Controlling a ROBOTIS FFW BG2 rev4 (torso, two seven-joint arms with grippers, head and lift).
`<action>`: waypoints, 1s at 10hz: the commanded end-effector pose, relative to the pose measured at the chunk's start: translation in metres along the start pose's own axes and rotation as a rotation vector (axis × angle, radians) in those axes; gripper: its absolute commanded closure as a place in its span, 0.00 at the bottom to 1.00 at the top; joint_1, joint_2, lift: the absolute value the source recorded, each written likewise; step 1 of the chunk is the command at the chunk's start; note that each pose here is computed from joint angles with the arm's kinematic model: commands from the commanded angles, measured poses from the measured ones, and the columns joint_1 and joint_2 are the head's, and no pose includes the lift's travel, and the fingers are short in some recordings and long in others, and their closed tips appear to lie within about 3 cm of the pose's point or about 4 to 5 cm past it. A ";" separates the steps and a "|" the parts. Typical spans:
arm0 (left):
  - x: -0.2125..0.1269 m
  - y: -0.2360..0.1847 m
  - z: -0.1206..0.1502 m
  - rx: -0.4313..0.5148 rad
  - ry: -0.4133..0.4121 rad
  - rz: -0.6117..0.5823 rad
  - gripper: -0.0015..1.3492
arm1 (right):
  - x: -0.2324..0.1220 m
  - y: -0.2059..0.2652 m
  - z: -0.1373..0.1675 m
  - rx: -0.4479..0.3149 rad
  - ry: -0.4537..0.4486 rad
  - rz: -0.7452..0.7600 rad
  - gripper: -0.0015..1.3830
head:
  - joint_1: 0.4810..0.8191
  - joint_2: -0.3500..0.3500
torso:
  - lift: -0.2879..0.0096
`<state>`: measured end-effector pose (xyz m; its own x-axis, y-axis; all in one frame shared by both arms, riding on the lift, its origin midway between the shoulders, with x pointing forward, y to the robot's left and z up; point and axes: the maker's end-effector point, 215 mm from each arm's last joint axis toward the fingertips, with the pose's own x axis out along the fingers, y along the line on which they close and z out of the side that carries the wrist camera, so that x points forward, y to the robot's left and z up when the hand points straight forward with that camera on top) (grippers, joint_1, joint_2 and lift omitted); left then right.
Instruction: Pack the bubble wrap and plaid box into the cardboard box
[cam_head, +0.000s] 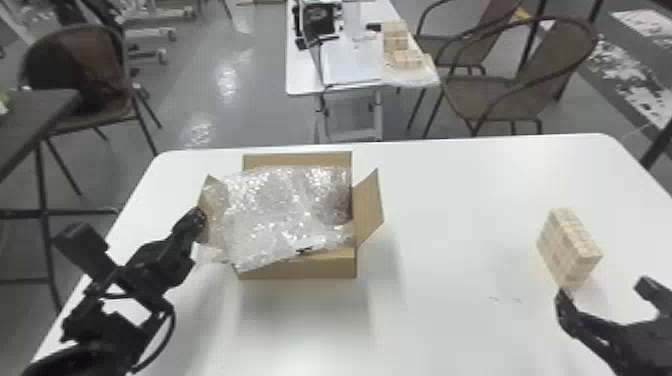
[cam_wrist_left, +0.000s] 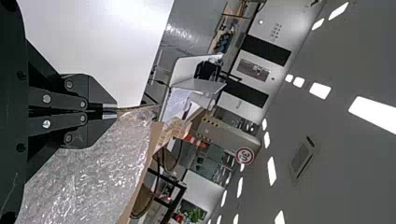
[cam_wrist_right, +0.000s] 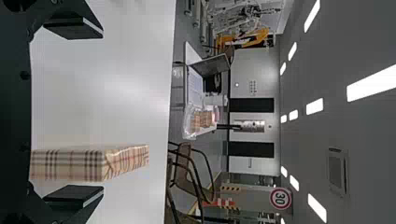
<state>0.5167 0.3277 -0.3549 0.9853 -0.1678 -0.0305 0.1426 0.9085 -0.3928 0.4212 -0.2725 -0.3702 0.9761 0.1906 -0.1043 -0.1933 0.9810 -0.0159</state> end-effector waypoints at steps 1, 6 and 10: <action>-0.001 0.002 0.000 -0.001 -0.001 0.004 0.89 | -0.014 -0.031 -0.014 0.011 0.003 -0.057 0.09 | 0.63 0.61 | 0.56; 0.001 -0.004 -0.002 -0.006 0.001 -0.005 0.89 | -0.002 -0.082 -0.037 0.055 0.010 -0.128 0.09 | 0.63 0.47 | 0.56; 0.004 -0.006 -0.002 -0.007 0.001 -0.009 0.89 | 0.018 -0.082 -0.058 0.072 0.058 -0.111 0.09 | 0.63 0.45 | 0.56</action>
<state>0.5182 0.3215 -0.3552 0.9842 -0.1750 -0.0288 0.1491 0.9043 -0.3999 0.4451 -0.3520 -0.4263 0.9844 0.0780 -0.1575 -0.0723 0.9965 0.0417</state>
